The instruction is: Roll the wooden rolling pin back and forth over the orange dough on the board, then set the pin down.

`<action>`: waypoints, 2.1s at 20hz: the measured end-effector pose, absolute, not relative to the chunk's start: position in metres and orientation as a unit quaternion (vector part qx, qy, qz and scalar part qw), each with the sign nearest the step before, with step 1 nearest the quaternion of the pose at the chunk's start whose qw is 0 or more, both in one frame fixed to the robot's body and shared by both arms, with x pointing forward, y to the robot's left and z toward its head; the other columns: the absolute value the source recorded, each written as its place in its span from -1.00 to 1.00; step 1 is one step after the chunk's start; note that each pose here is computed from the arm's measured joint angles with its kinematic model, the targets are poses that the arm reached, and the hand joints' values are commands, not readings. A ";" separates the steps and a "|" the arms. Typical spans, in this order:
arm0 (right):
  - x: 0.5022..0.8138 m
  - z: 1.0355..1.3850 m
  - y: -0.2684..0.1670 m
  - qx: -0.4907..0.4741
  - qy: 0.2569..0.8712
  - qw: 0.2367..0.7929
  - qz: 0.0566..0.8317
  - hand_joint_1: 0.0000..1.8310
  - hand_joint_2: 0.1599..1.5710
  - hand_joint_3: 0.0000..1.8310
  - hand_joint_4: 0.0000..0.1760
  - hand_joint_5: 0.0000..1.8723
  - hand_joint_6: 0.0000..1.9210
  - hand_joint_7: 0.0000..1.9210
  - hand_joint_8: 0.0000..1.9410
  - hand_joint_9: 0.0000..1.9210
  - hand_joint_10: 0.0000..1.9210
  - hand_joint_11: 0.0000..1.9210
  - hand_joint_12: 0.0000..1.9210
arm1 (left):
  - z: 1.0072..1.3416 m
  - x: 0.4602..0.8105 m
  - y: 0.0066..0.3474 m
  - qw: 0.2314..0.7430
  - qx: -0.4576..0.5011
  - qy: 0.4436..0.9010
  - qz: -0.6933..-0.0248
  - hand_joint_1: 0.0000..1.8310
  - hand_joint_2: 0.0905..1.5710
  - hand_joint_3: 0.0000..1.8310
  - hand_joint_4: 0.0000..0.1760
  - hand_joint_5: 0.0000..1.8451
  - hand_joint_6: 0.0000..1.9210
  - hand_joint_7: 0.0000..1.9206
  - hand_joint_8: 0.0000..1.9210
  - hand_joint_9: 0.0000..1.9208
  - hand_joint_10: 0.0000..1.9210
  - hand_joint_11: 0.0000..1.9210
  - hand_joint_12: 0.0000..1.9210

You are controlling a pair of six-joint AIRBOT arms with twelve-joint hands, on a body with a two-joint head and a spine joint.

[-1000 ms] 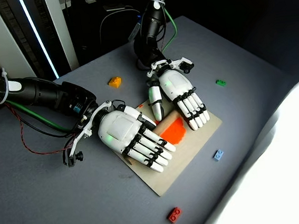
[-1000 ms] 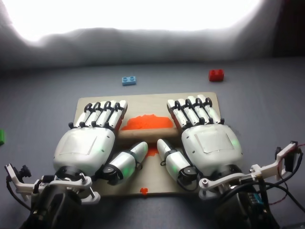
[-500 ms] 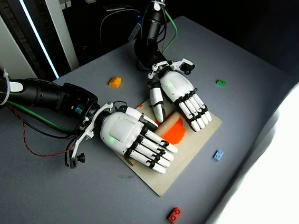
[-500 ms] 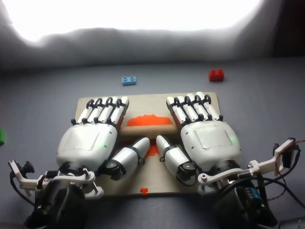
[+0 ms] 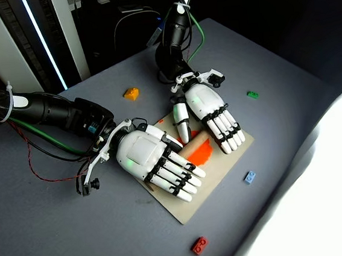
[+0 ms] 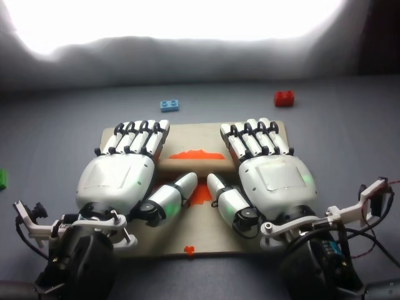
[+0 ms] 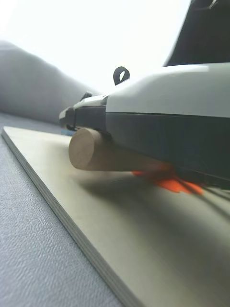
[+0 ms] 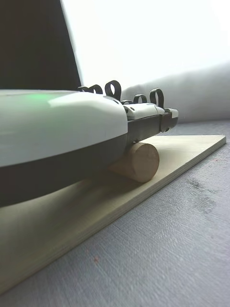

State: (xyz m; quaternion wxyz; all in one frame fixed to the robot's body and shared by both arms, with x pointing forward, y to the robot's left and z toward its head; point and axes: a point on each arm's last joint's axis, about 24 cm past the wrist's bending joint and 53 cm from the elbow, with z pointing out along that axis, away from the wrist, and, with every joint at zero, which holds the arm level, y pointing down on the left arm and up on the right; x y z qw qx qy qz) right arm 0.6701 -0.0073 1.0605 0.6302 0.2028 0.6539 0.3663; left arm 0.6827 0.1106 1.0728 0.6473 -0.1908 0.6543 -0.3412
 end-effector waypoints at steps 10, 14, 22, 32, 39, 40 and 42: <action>0.676 1.061 -0.010 0.200 0.654 0.632 0.364 -1.00 0.88 -1.00 -1.00 -0.92 -1.00 -0.92 -1.00 -0.97 -1.00 -1.00 -1.00 | 1.073 0.689 0.111 0.651 -0.189 0.652 -0.340 -1.00 0.74 -1.00 -1.00 -0.98 -1.00 -0.95 -1.00 -0.97 -1.00 -1.00 -0.93; 0.681 1.063 -0.009 0.204 0.653 0.632 0.365 -1.00 0.87 -1.00 -1.00 -0.91 -1.00 -0.91 -1.00 -0.97 -0.99 -1.00 -1.00 | 1.074 0.693 0.111 0.651 -0.191 0.651 -0.341 -1.00 0.74 -1.00 -1.00 -0.99 -1.00 -0.96 -0.99 -0.98 -0.99 -0.99 -0.98; 0.687 1.067 -0.009 0.211 0.647 0.632 0.371 -1.00 0.87 -1.00 -1.00 -0.91 -1.00 -0.92 -1.00 -0.97 -1.00 -1.00 -1.00 | 1.074 0.697 0.110 0.652 -0.191 0.651 -0.338 -1.00 0.74 -1.00 -1.00 -1.00 -1.00 -0.96 -1.00 -0.98 -1.00 -1.00 -0.98; 0.695 1.067 -0.013 0.218 0.645 0.631 0.371 -1.00 0.87 -1.00 -1.00 -0.92 -1.00 -0.91 -0.99 -0.97 -0.99 -1.00 -1.00 | 1.075 0.707 0.108 0.652 -0.189 0.651 -0.339 -1.00 0.74 -1.00 -1.00 -0.98 -0.99 -0.95 -0.99 -0.98 -1.00 -0.99 -0.97; 0.700 1.067 -0.015 0.224 0.645 0.628 0.374 -1.00 0.87 -1.00 -1.00 -0.92 -1.00 -0.93 -1.00 -0.99 -1.00 -1.00 -1.00 | 1.076 0.712 0.110 0.652 -0.189 0.653 -0.337 -1.00 0.72 -1.00 -1.00 -1.00 -1.00 -1.00 -1.00 -1.00 -1.00 -0.99 -0.99; 0.701 1.067 -0.015 0.224 0.645 0.628 0.374 -1.00 0.88 -1.00 -1.00 -0.94 -1.00 -0.95 -1.00 -1.00 -1.00 -1.00 -1.00 | 1.076 0.712 0.109 0.652 -0.189 0.652 -0.337 -1.00 0.73 -1.00 -1.00 -1.00 -1.00 -1.00 -1.00 -1.00 -1.00 -0.99 -0.99; 0.702 1.069 -0.015 0.227 0.644 0.627 0.376 -1.00 0.89 -0.99 -1.00 -0.95 -1.00 -0.96 -1.00 -1.00 -1.00 -1.00 -1.00 | 1.076 0.714 0.109 0.652 -0.190 0.652 -0.337 -1.00 0.73 -1.00 -1.00 -1.00 -1.00 -1.00 -1.00 -0.99 -1.00 -0.99 -0.99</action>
